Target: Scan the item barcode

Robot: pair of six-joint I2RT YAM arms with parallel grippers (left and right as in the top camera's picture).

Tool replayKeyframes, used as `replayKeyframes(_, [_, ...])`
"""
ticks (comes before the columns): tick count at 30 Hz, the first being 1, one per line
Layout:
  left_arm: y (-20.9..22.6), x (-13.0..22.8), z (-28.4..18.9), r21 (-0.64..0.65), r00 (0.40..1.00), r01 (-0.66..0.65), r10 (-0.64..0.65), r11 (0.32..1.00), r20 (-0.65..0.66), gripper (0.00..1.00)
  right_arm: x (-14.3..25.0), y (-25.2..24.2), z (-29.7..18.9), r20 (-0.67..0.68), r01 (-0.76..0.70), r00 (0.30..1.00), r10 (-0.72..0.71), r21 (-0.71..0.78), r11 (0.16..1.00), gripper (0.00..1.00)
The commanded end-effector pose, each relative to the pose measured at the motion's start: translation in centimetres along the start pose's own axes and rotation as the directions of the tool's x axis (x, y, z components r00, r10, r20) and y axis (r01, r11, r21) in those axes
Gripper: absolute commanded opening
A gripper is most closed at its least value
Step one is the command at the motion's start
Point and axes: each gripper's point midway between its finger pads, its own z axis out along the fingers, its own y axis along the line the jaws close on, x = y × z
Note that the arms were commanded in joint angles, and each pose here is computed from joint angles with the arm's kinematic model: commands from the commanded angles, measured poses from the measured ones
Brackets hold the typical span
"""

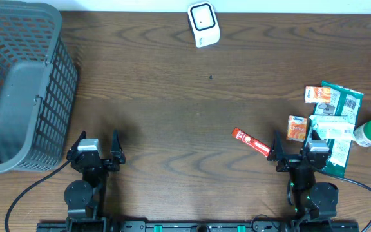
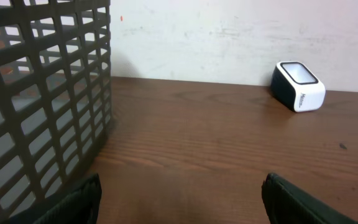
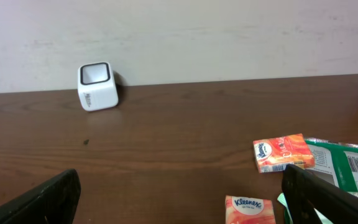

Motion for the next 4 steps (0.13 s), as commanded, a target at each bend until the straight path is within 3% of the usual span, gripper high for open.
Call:
replayKeyframes(1, [-0.43,1.39,0.01,0.026,0.999,-0.016,0.017,1.000,-0.046,0.83,0.04,0.37,-0.04,0.000,0.014,1.000,-0.014,-0.015,1.000,0.99])
replayKeyframes(4, [-0.43,1.39,0.01,0.026,0.999,-0.016,0.017,1.000,-0.046,0.83,0.02,0.37,-0.04,0.001,0.014,1.000,-0.014,-0.015,1.000,0.99])
